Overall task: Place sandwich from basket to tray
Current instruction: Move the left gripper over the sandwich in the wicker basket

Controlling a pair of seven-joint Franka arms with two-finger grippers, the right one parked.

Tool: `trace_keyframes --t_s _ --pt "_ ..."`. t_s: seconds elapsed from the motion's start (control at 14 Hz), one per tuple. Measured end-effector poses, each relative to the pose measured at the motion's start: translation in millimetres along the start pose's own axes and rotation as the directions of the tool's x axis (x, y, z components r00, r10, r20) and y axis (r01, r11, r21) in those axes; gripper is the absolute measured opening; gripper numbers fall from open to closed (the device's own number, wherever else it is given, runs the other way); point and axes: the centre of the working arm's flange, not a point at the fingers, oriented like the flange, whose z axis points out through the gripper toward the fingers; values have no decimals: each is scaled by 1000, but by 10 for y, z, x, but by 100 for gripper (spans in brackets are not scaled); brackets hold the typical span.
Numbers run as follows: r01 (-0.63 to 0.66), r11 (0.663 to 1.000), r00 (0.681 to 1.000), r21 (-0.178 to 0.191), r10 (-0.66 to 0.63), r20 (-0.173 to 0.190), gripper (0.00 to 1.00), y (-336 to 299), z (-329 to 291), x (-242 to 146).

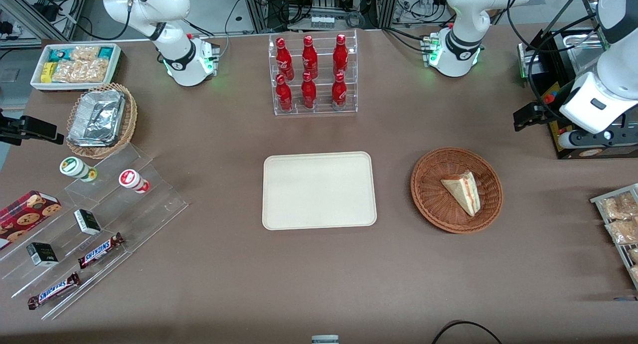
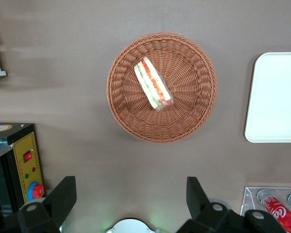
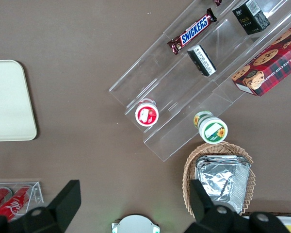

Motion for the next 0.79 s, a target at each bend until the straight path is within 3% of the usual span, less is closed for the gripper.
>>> trace_keyframes --t_s 0.29,0.57,0.79 --pt "-44 999 999 -1 44 8 100 4 45 30" --pt "-57 998 997 -5 57 48 100 44 494 286" --pt "-69 998 997 -9 69 28 100 127 1042 456"
